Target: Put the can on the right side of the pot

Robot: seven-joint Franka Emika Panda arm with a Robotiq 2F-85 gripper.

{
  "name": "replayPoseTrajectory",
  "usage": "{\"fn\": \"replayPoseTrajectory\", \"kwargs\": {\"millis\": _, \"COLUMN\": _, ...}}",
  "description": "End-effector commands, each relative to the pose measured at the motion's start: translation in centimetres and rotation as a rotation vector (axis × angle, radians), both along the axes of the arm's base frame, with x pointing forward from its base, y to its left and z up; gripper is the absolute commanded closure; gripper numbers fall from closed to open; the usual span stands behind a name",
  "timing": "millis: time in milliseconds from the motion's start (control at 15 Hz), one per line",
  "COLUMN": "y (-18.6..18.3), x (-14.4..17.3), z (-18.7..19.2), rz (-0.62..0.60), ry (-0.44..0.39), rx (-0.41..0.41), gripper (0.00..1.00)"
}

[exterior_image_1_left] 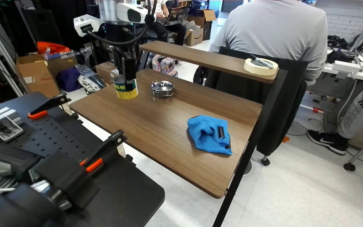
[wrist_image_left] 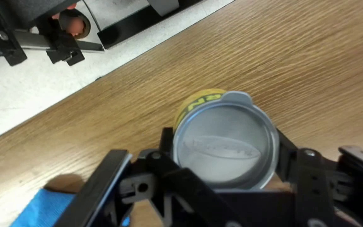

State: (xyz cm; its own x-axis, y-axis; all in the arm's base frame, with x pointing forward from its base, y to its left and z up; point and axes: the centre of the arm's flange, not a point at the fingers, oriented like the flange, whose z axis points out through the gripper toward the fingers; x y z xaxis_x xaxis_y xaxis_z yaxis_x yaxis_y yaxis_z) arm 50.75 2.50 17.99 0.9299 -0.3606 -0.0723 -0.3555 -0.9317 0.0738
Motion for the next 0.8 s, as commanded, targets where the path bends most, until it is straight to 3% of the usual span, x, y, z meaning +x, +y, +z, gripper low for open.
{"fn": "replayPoseTrajectory", "kwargs": {"millis": 0, "y": 4.4, "x": 1.7, "z": 1.2, "rz": 0.198, "ry": -0.022, "rx": -0.045, "gripper": 0.54}}
{"fn": "replayPoseTrajectory", "kwargs": {"millis": 467, "y": 12.9, "x": 5.6, "z": 0.0, "rz": 0.528, "ry": -0.107, "rx": -0.104, "gripper": 0.54}}
{"fn": "replayPoseTrajectory", "kwargs": {"millis": 733, "y": 16.0, "x": 8.7, "z": -2.8, "rz": 0.626, "ry": -0.056, "rx": -0.081, "gripper": 0.54}}
